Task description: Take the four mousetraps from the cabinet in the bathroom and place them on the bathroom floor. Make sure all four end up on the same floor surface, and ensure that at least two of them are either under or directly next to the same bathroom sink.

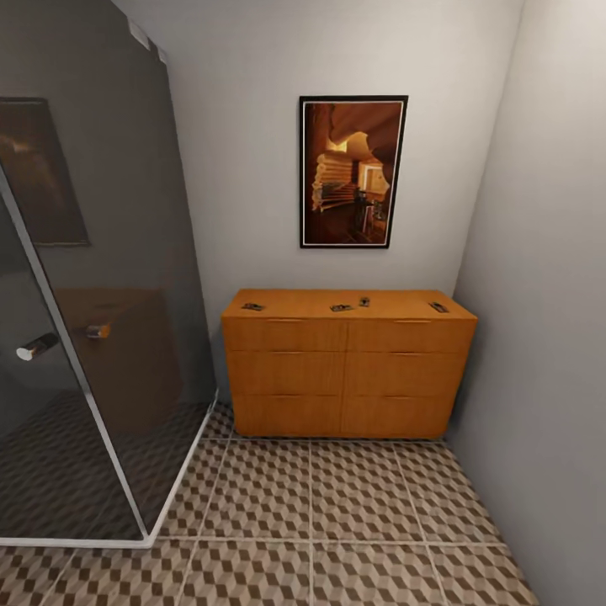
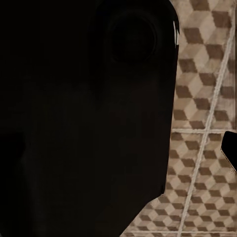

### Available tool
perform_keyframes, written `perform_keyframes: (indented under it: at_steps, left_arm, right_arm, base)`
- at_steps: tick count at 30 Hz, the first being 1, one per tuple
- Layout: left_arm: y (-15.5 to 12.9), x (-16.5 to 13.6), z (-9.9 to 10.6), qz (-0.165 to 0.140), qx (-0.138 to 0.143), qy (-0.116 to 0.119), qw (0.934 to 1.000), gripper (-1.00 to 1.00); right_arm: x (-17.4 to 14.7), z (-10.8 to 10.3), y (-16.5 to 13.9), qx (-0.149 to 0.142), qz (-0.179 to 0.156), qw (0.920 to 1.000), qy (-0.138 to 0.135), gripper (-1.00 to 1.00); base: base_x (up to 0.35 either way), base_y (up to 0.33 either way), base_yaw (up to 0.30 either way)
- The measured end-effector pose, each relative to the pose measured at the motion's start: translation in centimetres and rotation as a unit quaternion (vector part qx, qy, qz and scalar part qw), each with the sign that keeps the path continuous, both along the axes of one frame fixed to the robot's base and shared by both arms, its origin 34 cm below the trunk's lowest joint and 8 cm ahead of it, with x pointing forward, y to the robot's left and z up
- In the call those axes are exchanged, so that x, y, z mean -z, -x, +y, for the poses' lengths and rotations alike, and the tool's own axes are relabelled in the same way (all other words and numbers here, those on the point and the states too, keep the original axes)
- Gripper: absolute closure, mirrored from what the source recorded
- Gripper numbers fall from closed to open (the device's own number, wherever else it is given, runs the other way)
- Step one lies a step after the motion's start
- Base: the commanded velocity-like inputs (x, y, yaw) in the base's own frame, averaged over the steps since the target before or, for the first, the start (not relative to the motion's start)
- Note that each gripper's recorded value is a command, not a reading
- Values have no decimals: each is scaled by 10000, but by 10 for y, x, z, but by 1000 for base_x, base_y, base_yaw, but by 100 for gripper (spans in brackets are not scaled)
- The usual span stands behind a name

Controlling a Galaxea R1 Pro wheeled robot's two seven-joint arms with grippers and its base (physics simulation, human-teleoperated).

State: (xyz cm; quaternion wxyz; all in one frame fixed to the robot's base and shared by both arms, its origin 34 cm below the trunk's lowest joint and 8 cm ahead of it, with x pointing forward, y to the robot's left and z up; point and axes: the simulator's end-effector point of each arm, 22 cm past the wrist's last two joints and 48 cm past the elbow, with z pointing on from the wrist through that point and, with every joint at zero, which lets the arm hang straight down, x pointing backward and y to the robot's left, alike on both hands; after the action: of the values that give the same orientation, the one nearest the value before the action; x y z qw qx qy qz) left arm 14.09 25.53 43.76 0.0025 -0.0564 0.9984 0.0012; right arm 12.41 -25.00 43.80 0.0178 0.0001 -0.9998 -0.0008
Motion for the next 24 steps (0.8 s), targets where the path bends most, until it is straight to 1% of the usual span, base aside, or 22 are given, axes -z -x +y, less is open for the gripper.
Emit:
perform_keyframes:
  at_steps: [16, 24]
  left_arm:
    - [1, 0, 0, 24, -6, 1, 10000, -100]
    - [1, 0, 0, 27, -7, -1, 10000, -100]
  right_arm:
    - [0, -1, 0, -50, 0, 10000, 4, -100]
    - [0, -1, 0, -66, 6, 10000, 2, -100]
  base:
    - [318, -1, 0]
    - [318, -60, 0]
